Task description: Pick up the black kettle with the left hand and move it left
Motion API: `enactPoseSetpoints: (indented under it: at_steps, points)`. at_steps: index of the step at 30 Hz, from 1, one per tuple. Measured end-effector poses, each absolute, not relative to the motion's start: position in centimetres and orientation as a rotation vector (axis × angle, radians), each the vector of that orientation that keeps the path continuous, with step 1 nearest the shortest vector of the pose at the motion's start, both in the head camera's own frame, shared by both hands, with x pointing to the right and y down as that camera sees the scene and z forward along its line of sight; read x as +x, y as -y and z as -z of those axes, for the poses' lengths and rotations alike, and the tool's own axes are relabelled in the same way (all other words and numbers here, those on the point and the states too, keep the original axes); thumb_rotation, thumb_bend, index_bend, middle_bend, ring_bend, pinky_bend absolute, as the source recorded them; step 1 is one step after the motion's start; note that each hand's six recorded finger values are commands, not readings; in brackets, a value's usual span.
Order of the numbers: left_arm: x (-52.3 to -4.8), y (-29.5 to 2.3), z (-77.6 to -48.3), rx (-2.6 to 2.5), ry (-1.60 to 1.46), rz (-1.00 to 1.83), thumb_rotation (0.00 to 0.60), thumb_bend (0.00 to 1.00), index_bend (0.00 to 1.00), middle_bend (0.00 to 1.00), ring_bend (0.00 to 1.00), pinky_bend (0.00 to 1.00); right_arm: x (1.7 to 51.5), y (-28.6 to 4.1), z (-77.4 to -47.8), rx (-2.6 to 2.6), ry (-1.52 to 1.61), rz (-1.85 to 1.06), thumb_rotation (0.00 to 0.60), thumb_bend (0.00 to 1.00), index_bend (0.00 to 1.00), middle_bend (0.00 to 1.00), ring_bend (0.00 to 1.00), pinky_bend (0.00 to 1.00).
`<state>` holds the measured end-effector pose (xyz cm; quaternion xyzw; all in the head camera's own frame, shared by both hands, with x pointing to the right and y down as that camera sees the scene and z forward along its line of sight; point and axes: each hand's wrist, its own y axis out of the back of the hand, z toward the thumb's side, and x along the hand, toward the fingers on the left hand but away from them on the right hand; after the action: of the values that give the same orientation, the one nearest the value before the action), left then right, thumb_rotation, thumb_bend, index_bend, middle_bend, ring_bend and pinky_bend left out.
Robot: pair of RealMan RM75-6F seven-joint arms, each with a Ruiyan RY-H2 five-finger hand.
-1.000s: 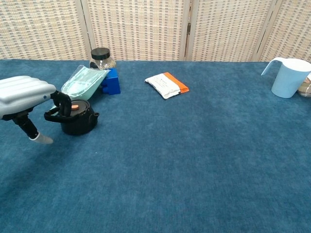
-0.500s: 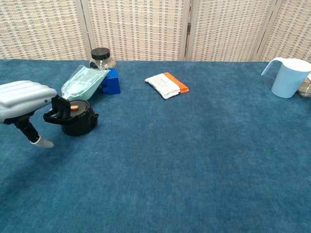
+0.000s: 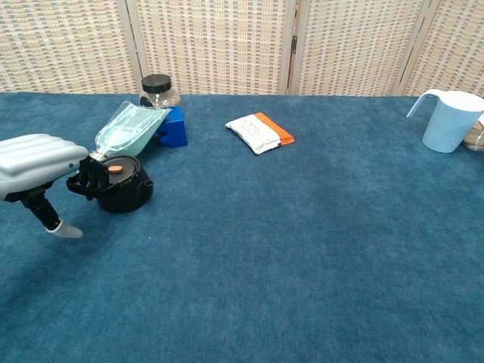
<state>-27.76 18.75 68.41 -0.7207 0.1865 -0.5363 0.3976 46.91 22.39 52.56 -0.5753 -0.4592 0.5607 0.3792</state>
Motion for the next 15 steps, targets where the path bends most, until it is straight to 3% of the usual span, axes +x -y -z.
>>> enactPoseSetpoints:
  at_steps: [15]
  points:
    - [-27.60, -19.32, -68.96, -1.844, -0.466, 1.374, 0.600, 0.10, 0.51, 0.53, 0.40, 0.07, 47.02, -22.63, -52.41, -1.467, 1.178, -1.433, 0.600, 0.15, 0.22, 0.25, 0.12, 0.16]
